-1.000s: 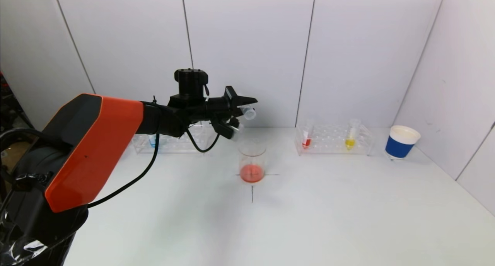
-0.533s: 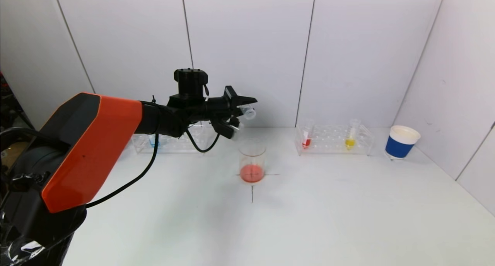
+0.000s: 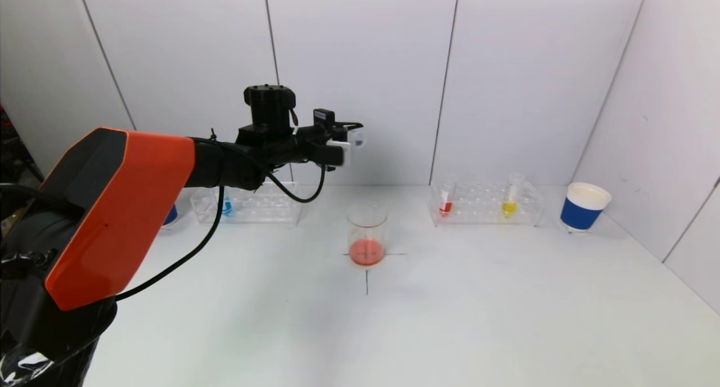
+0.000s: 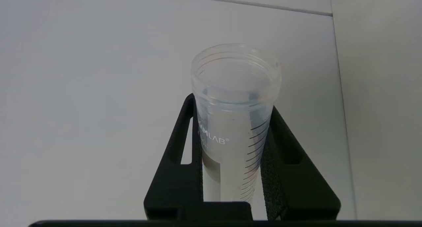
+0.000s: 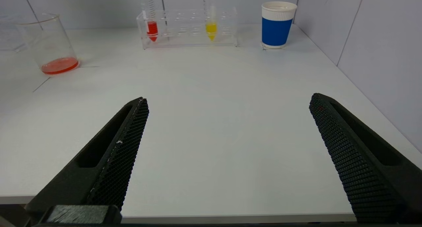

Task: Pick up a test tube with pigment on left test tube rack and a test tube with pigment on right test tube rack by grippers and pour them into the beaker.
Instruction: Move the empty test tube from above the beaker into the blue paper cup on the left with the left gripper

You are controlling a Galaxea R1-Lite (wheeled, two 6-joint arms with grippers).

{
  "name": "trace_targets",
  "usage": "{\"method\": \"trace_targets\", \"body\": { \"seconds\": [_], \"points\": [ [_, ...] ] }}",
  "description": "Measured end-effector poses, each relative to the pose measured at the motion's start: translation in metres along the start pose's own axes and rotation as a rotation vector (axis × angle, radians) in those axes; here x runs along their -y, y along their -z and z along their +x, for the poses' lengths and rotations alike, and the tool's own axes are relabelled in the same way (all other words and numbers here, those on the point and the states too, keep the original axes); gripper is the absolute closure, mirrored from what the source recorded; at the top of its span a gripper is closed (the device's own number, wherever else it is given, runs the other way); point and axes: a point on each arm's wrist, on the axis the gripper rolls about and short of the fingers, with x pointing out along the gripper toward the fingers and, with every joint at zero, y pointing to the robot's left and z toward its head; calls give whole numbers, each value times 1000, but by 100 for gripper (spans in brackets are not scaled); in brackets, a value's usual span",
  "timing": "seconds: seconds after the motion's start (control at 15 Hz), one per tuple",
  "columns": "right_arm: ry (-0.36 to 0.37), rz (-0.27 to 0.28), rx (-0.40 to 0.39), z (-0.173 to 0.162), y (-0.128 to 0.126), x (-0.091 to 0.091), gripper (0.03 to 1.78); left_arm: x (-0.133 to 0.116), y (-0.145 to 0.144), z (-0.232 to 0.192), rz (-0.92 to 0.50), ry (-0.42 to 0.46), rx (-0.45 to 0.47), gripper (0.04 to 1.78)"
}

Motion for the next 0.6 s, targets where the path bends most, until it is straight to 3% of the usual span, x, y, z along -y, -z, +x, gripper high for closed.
{"method": "trace_targets", "body": {
  "seconds": [0.2, 0.6],
  "points": [
    [0, 0, 0, 0, 0, 0, 4, -18, -7, -11, -220, 0, -108, 132],
    [0, 0, 0, 0, 0, 0, 4, -57, -34, -44, -529, 52, -236, 132]
  ]
}}
